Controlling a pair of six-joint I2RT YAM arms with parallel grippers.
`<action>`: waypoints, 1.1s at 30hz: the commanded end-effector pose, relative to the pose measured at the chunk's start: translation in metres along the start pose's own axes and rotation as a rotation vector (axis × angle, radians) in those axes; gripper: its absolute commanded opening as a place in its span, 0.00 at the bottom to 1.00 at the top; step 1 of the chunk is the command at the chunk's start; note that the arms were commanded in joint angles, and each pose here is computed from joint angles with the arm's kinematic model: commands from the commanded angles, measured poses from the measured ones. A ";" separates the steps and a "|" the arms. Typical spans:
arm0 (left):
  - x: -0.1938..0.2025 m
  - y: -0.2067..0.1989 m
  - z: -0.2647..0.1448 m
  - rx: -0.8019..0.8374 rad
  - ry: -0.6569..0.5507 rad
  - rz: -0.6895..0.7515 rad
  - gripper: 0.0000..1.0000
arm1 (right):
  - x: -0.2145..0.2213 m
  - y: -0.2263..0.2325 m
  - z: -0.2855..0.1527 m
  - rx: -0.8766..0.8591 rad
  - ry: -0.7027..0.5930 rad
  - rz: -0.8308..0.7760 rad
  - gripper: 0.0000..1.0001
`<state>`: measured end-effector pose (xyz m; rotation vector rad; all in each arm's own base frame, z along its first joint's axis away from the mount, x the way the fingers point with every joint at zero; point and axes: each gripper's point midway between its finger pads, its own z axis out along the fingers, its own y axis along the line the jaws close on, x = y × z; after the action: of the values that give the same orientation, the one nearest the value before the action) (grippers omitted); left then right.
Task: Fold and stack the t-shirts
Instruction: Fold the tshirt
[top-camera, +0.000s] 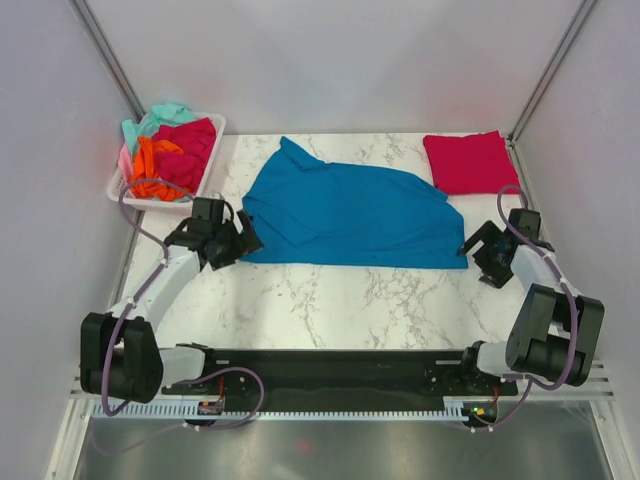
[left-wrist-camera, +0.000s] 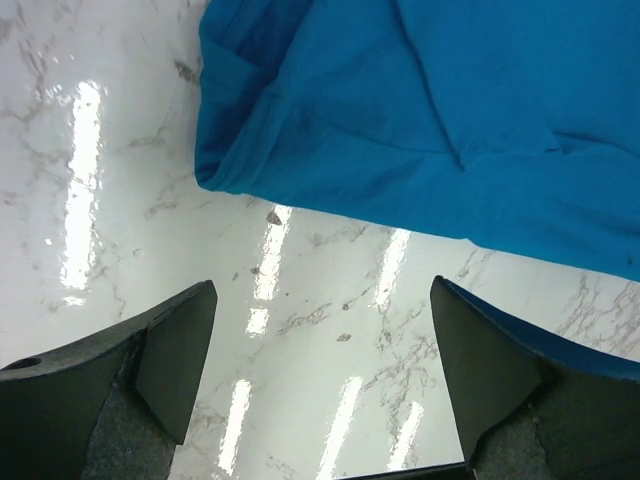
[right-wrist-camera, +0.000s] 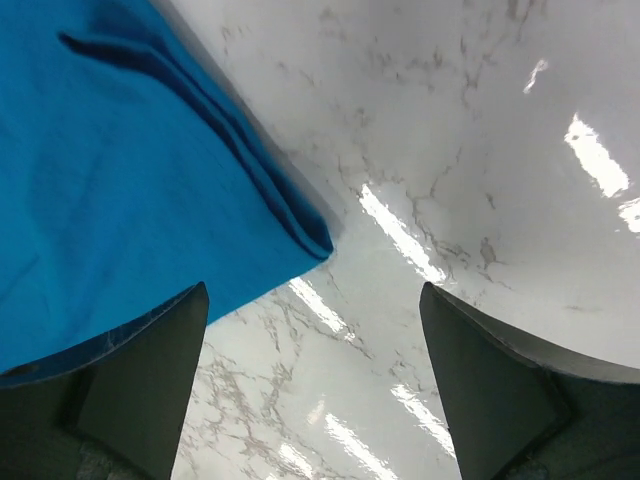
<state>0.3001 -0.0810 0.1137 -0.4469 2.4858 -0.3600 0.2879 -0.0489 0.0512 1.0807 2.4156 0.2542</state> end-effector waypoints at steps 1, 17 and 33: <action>-0.009 -0.015 0.022 0.122 -0.079 -0.104 0.95 | 0.011 0.010 0.005 -0.094 0.015 -0.004 0.94; 0.006 0.023 0.070 0.042 -0.140 -0.247 0.90 | 0.024 0.004 0.044 -0.101 0.077 0.019 0.48; -0.031 0.021 0.010 0.027 -0.321 -0.233 0.02 | 0.009 0.015 0.024 -0.111 0.043 0.018 0.00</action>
<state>0.3294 -0.0659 0.0706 -0.7182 2.2272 -0.4269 0.3082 -0.0288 0.0174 1.0556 2.4038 0.4605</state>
